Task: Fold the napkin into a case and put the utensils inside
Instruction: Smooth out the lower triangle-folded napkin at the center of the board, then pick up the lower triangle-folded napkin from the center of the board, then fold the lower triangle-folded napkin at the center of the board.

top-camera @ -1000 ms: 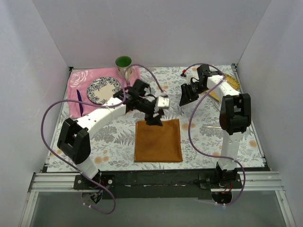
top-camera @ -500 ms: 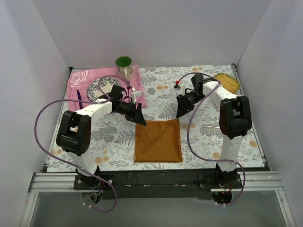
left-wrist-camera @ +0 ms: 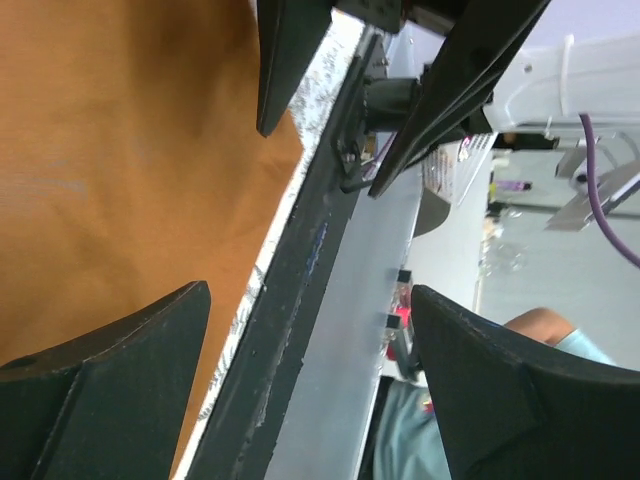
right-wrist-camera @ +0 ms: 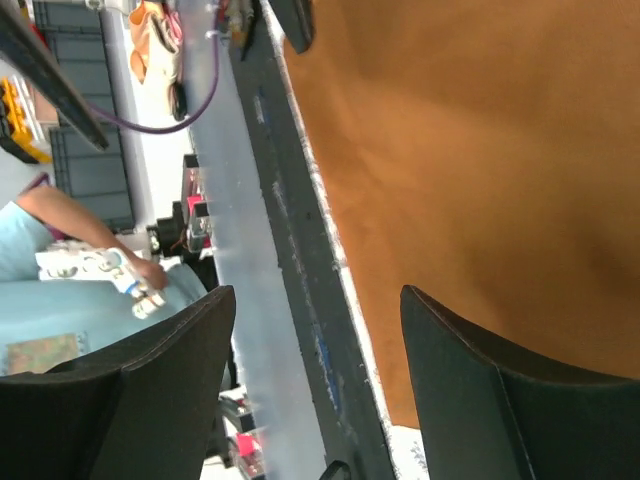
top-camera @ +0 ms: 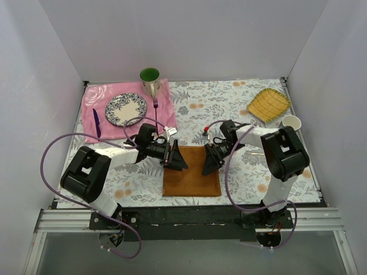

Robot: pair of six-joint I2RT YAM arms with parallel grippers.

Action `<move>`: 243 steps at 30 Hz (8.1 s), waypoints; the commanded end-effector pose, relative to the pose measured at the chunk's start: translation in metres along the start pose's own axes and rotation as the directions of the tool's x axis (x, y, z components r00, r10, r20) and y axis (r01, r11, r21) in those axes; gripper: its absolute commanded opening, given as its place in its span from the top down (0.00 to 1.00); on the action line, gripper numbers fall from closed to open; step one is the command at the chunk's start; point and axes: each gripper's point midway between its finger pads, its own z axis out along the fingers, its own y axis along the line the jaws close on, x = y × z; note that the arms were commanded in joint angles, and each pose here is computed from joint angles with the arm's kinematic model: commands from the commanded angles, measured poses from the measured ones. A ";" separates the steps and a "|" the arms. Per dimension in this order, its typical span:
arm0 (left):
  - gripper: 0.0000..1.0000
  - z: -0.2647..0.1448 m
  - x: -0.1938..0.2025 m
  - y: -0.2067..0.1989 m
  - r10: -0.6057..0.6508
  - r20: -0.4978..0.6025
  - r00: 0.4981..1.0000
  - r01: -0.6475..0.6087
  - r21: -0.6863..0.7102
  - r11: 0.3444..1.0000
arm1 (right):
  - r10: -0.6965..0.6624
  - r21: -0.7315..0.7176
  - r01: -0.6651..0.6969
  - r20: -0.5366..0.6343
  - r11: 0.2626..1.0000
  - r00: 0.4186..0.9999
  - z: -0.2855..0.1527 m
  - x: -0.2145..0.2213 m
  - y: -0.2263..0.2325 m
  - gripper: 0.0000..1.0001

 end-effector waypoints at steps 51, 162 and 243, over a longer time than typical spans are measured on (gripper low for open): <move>0.02 0.008 0.015 0.082 -0.415 0.212 0.885 0.424 -0.001 0.905 | 0.247 -0.172 -0.218 0.173 0.961 0.953 0.033 -0.012 -0.028 0.01; 0.46 -0.062 -0.175 0.130 0.380 -0.100 0.920 -0.372 -0.535 0.759 | -0.338 0.364 0.355 -0.113 0.861 0.934 -0.089 -0.131 -0.109 0.99; 0.32 -0.074 -0.039 0.089 0.910 -0.369 -0.189 -0.974 -0.046 -0.220 | -0.875 0.058 0.939 -0.349 0.339 0.337 -0.015 -0.018 -0.004 0.99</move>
